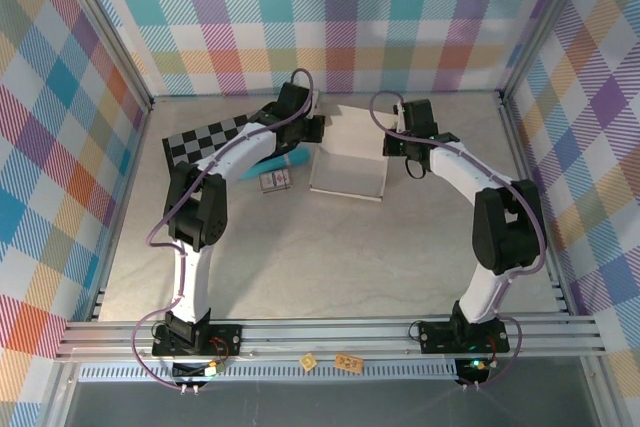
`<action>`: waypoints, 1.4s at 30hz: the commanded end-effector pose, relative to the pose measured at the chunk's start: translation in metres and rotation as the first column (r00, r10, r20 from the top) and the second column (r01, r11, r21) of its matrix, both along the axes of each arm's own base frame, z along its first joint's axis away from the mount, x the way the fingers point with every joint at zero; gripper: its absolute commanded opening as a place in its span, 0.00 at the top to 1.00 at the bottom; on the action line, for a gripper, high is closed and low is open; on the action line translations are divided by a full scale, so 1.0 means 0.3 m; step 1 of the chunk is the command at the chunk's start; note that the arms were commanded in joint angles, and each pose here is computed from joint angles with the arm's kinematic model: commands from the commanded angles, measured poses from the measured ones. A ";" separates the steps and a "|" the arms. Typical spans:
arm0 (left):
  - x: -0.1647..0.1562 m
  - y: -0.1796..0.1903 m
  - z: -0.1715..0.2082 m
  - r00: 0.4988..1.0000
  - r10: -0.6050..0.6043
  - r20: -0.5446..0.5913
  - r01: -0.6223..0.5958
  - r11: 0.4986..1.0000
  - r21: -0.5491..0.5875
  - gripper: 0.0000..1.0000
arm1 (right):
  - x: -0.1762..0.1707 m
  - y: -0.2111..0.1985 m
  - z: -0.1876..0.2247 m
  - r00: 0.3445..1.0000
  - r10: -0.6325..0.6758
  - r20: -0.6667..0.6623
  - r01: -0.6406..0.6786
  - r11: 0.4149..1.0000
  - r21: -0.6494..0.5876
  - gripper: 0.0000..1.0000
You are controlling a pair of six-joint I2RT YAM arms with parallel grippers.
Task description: Fold the paper box
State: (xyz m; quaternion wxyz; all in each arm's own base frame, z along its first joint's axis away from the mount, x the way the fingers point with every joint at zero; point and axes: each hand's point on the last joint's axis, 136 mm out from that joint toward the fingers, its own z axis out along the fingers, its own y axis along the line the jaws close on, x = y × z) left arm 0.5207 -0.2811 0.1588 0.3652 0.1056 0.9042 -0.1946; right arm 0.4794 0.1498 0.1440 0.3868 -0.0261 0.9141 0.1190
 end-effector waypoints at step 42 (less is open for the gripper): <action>-0.355 -0.048 -0.274 0.997 -0.062 0.047 0.065 0.996 -0.060 1.00 | -0.174 0.029 -0.174 0.993 0.035 0.113 -0.032 0.999 -0.027 0.95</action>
